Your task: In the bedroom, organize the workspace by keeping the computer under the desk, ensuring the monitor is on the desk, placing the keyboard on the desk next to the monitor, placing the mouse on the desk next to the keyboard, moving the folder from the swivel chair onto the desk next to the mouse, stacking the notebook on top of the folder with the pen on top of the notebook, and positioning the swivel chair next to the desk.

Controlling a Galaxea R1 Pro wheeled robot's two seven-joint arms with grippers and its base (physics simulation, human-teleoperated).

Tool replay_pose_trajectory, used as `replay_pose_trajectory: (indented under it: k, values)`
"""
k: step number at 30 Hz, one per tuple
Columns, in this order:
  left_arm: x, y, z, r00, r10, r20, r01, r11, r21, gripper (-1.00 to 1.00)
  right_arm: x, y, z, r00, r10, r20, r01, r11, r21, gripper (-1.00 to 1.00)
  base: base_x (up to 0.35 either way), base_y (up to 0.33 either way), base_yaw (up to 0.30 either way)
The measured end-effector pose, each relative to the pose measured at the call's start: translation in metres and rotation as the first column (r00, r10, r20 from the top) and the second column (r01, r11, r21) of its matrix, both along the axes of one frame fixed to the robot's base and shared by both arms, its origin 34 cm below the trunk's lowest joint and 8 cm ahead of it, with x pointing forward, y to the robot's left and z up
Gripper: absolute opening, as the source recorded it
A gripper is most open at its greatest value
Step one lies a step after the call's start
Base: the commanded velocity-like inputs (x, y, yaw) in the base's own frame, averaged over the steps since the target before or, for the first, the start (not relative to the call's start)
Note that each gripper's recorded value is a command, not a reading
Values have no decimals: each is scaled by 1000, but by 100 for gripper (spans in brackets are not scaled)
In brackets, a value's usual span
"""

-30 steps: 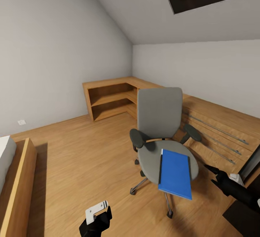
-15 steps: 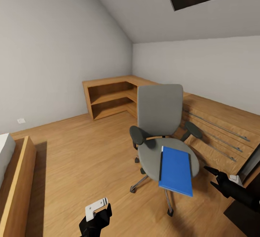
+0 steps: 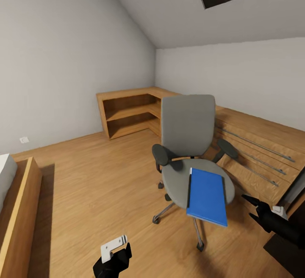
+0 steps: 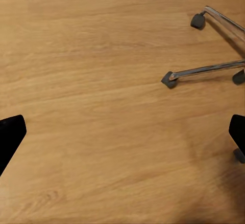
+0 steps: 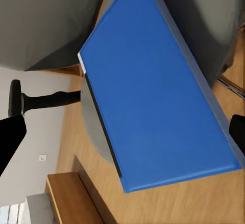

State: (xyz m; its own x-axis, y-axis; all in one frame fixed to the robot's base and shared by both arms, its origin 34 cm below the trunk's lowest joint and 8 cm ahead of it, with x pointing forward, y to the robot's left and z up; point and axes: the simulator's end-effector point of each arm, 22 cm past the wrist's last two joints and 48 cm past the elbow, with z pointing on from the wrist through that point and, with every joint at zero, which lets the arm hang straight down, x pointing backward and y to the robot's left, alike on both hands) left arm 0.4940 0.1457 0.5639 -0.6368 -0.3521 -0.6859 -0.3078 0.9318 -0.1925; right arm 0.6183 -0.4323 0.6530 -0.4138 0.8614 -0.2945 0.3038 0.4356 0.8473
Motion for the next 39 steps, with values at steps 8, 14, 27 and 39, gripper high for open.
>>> replay_pose_trajectory:
  k: [8,14,27,39]
  values:
    - [-7,0,-23,1000,-3,-17,3,1000,6,100,-5,-8,-35,999,-48,-18,48,999,2,100,0,0,0]
    - [-10,0,-37,1000,-5,-20,5,1000,8,100,-8,-14,-55,997,-77,-22,77,997,-5,100,0,0,0]
    - [-16,0,-65,1000,-5,-19,6,1000,10,100,-36,-11,-150,978,-116,-174,132,987,88,100,0,0,0]
    - [-20,0,-88,1000,-6,-12,6,1000,8,100,-45,-5,-187,977,-118,-179,143,980,138,100,0,0,0]
